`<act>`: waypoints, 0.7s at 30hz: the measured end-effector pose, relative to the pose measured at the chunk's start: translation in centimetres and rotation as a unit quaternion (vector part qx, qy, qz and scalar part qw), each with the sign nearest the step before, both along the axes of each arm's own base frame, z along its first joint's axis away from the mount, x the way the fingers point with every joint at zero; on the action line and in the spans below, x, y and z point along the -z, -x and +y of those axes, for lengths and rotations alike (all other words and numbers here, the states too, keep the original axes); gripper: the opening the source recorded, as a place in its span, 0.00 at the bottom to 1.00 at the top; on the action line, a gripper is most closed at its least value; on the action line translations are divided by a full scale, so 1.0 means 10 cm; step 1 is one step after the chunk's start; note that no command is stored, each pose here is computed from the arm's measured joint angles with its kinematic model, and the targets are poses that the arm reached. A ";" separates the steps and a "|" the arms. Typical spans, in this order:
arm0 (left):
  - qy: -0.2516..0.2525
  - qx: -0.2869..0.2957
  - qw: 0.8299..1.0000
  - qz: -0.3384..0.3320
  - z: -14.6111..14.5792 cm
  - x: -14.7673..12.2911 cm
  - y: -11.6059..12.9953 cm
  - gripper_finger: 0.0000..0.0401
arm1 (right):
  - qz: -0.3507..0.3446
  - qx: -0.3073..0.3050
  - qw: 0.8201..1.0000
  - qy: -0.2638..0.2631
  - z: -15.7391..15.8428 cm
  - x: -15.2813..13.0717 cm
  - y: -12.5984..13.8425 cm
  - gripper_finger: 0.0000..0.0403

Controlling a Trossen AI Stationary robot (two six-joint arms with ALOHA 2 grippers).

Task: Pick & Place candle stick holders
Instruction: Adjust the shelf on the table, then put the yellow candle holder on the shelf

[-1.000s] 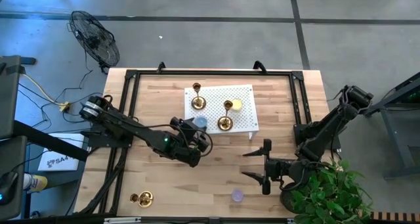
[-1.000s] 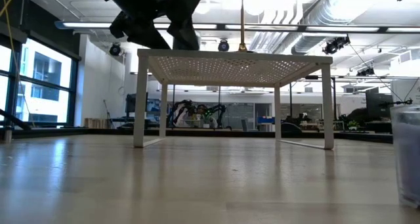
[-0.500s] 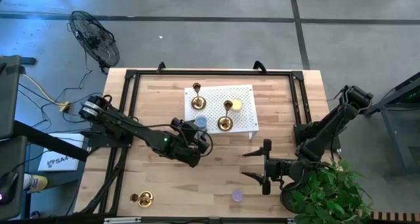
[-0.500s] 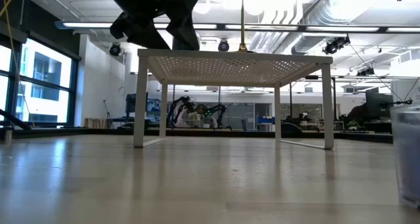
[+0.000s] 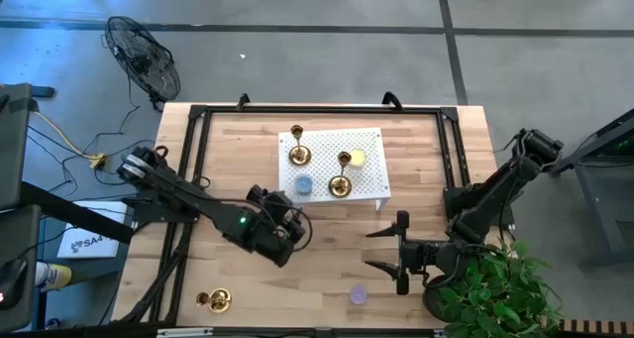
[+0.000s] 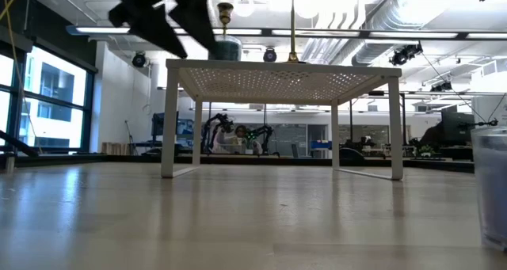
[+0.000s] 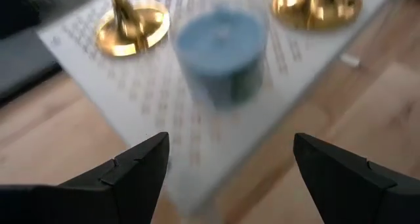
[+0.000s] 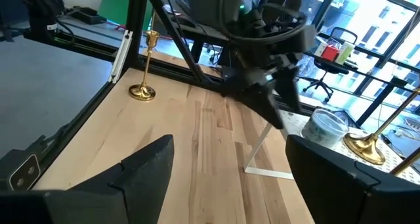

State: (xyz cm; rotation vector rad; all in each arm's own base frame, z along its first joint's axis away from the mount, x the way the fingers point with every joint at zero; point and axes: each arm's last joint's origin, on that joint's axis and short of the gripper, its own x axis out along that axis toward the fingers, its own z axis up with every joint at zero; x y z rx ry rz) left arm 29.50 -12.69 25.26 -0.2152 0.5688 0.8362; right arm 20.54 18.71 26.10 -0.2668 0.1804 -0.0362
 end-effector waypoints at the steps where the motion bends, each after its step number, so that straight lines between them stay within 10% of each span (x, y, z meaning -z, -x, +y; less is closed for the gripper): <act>1: 0.010 0.003 1.000 0.007 -0.02 0.01 0.02 0.80 | 0.000 0.000 1.000 0.000 0.00 0.00 0.00 0.72; 21: 0.017 0.105 0.994 0.035 -0.54 -0.32 0.30 0.80 | 0.001 0.005 1.000 -0.009 -0.03 0.00 -0.03 0.72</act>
